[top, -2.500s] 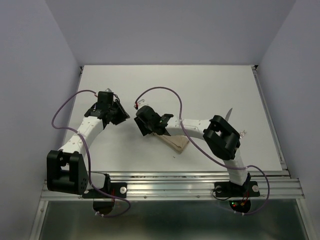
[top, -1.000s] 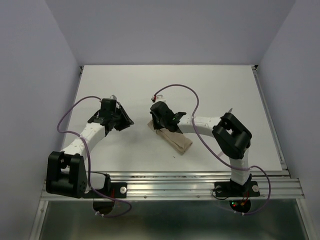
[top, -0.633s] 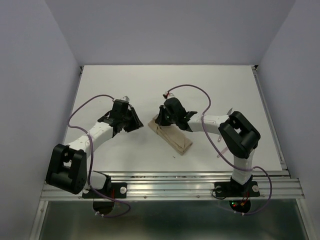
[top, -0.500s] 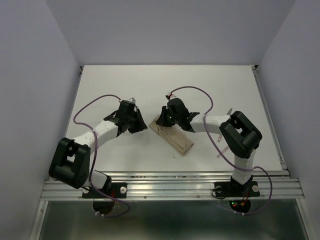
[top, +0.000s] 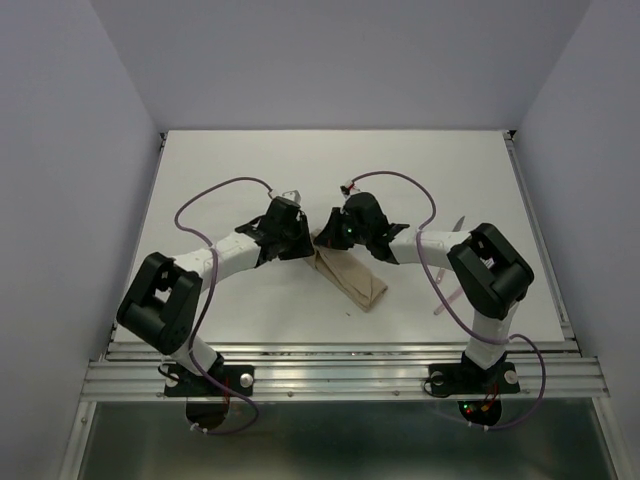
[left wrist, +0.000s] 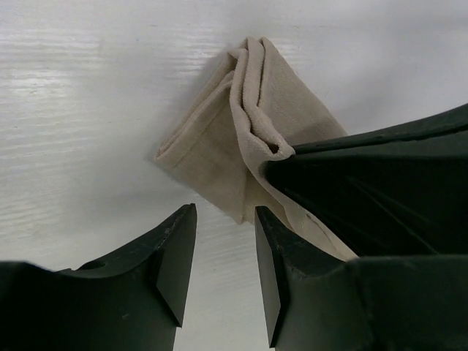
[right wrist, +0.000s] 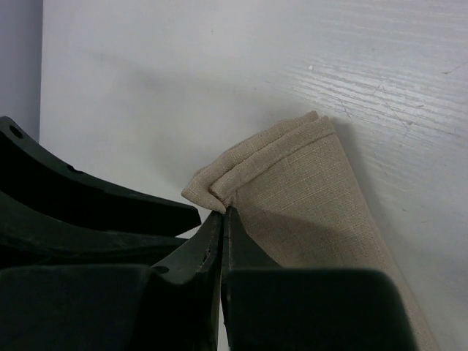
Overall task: Fold the napkin into a case and place the utensils inside
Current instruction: Grasp the top corner of the smaller rectangle folded napkin from the folded napkin.
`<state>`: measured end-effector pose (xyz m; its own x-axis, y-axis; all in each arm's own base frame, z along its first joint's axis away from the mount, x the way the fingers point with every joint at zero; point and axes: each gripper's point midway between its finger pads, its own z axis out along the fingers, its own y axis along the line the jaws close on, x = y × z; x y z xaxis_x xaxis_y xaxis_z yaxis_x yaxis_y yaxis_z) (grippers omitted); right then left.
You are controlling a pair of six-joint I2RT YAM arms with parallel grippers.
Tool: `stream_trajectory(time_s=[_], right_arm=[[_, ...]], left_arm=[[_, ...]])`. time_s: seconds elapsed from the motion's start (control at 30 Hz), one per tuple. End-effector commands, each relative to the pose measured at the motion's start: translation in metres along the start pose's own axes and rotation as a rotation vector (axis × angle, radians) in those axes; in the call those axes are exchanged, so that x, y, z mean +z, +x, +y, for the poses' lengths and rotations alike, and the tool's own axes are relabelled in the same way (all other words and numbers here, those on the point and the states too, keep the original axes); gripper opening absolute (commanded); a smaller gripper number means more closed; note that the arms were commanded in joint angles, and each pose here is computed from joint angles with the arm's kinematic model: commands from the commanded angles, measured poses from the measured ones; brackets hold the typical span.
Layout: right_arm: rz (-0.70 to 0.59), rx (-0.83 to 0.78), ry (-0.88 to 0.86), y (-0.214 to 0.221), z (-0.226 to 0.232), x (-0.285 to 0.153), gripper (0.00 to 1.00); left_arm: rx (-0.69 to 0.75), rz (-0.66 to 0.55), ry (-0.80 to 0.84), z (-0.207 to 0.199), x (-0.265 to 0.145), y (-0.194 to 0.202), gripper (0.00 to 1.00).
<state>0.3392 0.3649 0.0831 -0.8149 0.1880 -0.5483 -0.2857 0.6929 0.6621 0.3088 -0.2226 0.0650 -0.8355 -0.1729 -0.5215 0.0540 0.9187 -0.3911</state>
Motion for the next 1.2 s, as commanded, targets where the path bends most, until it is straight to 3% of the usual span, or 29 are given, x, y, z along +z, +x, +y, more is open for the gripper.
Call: stream_trajectory(time_s=[0.0,0.3,0.77,0.93,1.03,1.17], right_arm=[[-0.065,-0.007,-0.092,-0.025,0.025,-0.013,0.01],[-0.072,-0.003,-0.102,-0.029,0.026,-0.016,0.01],[-0.069,0.002,-0.117,-0.031,0.031,-0.017,0.01],[-0.064,0.003,-0.114,-0.028,0.029,-0.017,0.01],[-0.063,0.004,-0.113,-0.027,0.028,-0.017,0.01],[-0.056,0.004,-0.111,-0.025,0.027,-0.017,0.01]], left_arm=[[0.088,-0.042,0.039,-0.022,0.000,-0.014,0.50],[0.125,-0.006,-0.003,-0.025,0.015,-0.010,0.52],[0.156,0.017,-0.080,-0.018,0.036,-0.001,0.35],[0.159,0.021,-0.098,-0.015,0.039,0.000,0.34],[0.160,0.022,-0.110,-0.013,0.040,-0.001,0.27],[0.158,0.015,-0.125,-0.013,0.039,-0.004,0.10]])
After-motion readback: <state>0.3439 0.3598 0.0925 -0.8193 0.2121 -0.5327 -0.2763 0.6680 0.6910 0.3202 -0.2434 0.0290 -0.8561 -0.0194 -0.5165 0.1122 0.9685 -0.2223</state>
